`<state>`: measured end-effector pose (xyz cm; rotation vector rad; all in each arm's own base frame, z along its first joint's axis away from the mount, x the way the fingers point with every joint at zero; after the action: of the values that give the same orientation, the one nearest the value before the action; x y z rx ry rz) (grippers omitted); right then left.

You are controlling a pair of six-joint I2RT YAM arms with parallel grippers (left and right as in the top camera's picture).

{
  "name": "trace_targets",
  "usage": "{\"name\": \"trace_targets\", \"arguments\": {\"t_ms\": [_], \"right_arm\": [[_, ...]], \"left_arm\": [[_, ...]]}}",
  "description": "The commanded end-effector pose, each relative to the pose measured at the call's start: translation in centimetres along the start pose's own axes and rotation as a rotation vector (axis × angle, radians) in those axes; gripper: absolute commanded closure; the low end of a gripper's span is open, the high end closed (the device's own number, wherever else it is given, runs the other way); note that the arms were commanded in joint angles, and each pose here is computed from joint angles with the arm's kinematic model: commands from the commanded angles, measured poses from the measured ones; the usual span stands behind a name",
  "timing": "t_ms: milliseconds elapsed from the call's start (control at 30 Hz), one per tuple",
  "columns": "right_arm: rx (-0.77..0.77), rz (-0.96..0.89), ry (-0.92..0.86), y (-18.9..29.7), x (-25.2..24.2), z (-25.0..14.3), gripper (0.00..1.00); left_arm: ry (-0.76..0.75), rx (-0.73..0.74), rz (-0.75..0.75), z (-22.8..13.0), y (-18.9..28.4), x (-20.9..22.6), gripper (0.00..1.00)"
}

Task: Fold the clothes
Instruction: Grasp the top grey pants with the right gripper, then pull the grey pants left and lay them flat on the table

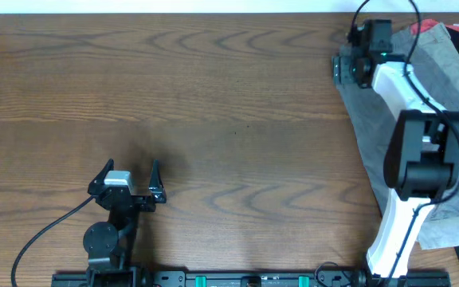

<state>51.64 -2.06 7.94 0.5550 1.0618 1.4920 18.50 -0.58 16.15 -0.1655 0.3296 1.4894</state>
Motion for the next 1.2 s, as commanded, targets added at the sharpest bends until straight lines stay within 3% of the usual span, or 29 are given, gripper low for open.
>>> {"name": "trace_targets", "arguments": {"t_ms": [0,200,400,500,733,1167], "right_arm": [[0.006,-0.014,0.023,-1.0,0.3,0.2,0.28],[0.086,-0.005,0.029,-4.1,1.1,-2.2,0.44],[0.118,-0.002,0.032,-5.1,1.5,-3.1,0.80],[0.100,-0.008,0.033,-4.5,1.3,-2.4,0.89],[0.035,-0.026,-0.004,-1.5,0.4,-0.2,0.99],[-0.123,-0.017,-0.055,7.5,0.0,4.2,0.99]], "left_arm": [[-0.001,0.045,-0.001,-1.2,-0.1,0.2,0.02],[-0.001,0.045,-0.001,-1.2,-0.1,0.2,0.02],[-0.001,0.045,-0.001,-1.2,-0.1,0.2,0.02],[-0.001,0.045,-0.001,-1.2,-0.1,0.2,0.02],[-0.001,0.045,-0.001,-1.2,-0.1,0.2,0.02],[-0.001,0.045,-0.001,-1.2,-0.1,0.2,0.02]]}}
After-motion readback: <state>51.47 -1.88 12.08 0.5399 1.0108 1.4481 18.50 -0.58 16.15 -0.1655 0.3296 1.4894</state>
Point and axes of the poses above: each gripper's point midway between its finger pads, its own y axis back along the fingers, its own x axis along the line the jaws close on, z = x × y, the point moved 6 cm from there along y, back along the fingers, and after that the axes turned 14 degrees about y, right-handed, at the moved point
